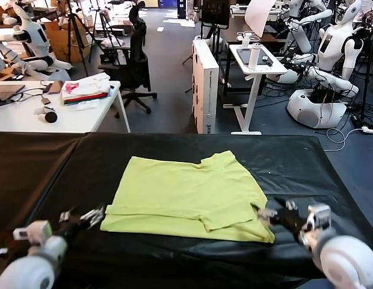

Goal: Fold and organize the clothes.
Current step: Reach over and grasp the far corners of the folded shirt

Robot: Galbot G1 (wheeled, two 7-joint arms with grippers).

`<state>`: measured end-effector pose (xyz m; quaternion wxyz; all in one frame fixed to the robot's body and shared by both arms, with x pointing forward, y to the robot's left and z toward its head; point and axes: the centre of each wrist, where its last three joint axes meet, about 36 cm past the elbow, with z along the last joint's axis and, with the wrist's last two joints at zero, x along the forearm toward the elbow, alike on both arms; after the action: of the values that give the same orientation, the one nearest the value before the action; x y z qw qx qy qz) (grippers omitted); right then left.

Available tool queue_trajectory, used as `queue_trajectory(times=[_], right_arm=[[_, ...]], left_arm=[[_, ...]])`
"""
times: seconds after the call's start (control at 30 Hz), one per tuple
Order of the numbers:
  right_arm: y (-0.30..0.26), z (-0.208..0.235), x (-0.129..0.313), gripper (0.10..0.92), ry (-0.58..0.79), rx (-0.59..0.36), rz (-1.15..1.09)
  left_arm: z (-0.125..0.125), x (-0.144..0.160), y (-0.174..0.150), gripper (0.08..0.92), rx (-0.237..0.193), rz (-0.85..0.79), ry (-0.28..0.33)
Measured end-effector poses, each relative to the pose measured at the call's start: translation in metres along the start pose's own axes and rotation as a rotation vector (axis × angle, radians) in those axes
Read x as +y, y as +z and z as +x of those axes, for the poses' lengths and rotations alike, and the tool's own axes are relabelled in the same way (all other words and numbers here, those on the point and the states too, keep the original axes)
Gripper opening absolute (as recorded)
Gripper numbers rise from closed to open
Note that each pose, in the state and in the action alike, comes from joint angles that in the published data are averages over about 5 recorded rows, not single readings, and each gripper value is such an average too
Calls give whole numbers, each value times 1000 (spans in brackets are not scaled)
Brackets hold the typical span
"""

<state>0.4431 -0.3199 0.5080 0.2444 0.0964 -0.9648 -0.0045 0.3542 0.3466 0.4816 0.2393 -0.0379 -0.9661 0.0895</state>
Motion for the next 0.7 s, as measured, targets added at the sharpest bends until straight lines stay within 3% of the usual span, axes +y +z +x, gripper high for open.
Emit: queue_trajectory(times=[0.23, 0.5, 0.7], right_arm=[[-7, -59, -8, 907, 18, 48, -29], [-19, -108, -9, 907, -29, 114, -30], [-28, -139, 1, 907, -68, 141, 28]], left_arm=[[-55, 0, -32, 907, -8, 32, 55], [-125, -4, -48, 907, 81, 45, 99], [-164, -1, -61, 907, 116, 35, 120]])
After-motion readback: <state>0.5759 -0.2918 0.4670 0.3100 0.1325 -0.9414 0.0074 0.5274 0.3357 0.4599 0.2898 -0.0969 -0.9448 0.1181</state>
